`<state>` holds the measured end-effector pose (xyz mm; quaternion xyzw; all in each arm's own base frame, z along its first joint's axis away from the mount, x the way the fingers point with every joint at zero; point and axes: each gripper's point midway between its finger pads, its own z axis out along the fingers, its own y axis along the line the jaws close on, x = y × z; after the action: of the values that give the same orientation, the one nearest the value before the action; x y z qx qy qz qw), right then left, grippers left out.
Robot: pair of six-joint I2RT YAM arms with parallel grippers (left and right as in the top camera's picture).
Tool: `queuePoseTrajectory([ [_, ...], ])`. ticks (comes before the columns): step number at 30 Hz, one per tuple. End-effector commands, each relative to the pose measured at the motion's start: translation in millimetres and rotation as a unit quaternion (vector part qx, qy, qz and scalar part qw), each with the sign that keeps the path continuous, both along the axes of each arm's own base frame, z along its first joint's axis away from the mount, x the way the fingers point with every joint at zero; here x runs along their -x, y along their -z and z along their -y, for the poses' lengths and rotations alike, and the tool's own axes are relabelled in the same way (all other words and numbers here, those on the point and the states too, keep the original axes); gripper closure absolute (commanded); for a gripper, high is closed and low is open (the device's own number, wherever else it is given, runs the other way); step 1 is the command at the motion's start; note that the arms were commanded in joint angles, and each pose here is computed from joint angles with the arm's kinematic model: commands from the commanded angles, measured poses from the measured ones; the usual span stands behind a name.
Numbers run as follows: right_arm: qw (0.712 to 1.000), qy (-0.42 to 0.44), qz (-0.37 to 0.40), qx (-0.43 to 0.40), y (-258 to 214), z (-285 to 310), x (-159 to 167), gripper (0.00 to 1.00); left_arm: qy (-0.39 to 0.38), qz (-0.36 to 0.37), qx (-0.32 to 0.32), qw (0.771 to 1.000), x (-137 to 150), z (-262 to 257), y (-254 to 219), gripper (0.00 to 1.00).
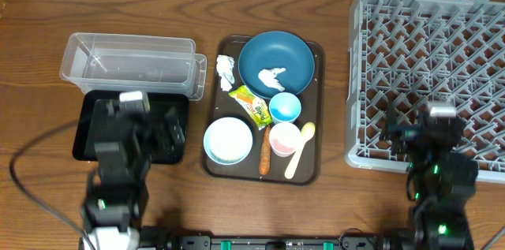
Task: Sort waste into correct bins and load items into the dishwasher rack
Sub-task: 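Reach the left gripper to the white tissue on the tray and grasp it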
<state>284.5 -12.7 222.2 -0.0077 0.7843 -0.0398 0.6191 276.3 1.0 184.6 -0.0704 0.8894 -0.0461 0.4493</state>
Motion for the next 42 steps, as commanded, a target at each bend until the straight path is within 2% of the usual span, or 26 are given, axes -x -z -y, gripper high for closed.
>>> queuePoseTrajectory([
  [1, 0.999, -0.014, -0.039, -0.011, -11.4, -7.0, -20.4, 0.01, 0.024, -0.036, 0.025, 0.999, -17.4, 10.8, -22.5, 0.06],
  [7, 0.988, -0.047, -0.144, -0.027, -3.8, -19.1, -48.8, 0.01, 0.030, -0.172, 0.043, 0.984, -14.9, 15.7, -20.3, 0.06],
  [10, 0.982, -0.062, -0.172, -0.039, 5.2, -25.5, -55.8, 0.01, 0.032, -0.194, 0.048, 0.979, -17.1, 17.3, -9.9, 0.06],
  [16, 0.979, -0.083, -0.178, -0.058, 10.3, -34.5, -60.0, 0.01, 0.071, -0.172, 0.085, 0.979, -36.4, 36.0, -11.7, 0.06],
  [22, 0.980, -0.083, -0.171, -0.057, 7.5, -34.4, -61.9, 0.01, 0.102, -0.139, 0.083, 0.982, -61.9, 58.5, -13.9, 0.06],
  [27, 0.980, -0.083, -0.171, -0.057, 7.5, -34.4, -61.9, 0.01, 0.152, -0.130, 0.072, 0.977, -80.7, 96.7, -2.8, 0.06],
  [31, 0.980, -0.083, -0.171, -0.057, 7.5, -34.4, -61.9, 0.01, 0.174, -0.138, 0.058, 0.973, -94.4, 119.5, 18.2, 0.06],
  [37, 0.980, -0.083, -0.171, -0.057, 7.6, -34.3, -61.8, 0.01, 0.163, -0.176, 0.021, 0.970, -111.3, 127.9, 68.0, 0.08],
  [42, 0.980, -0.083, -0.171, -0.057, 7.8, -34.2, -61.9, 0.01, 0.153, -0.195, 0.009, 0.969, -123.6, 126.1, 100.0, 0.14],
])
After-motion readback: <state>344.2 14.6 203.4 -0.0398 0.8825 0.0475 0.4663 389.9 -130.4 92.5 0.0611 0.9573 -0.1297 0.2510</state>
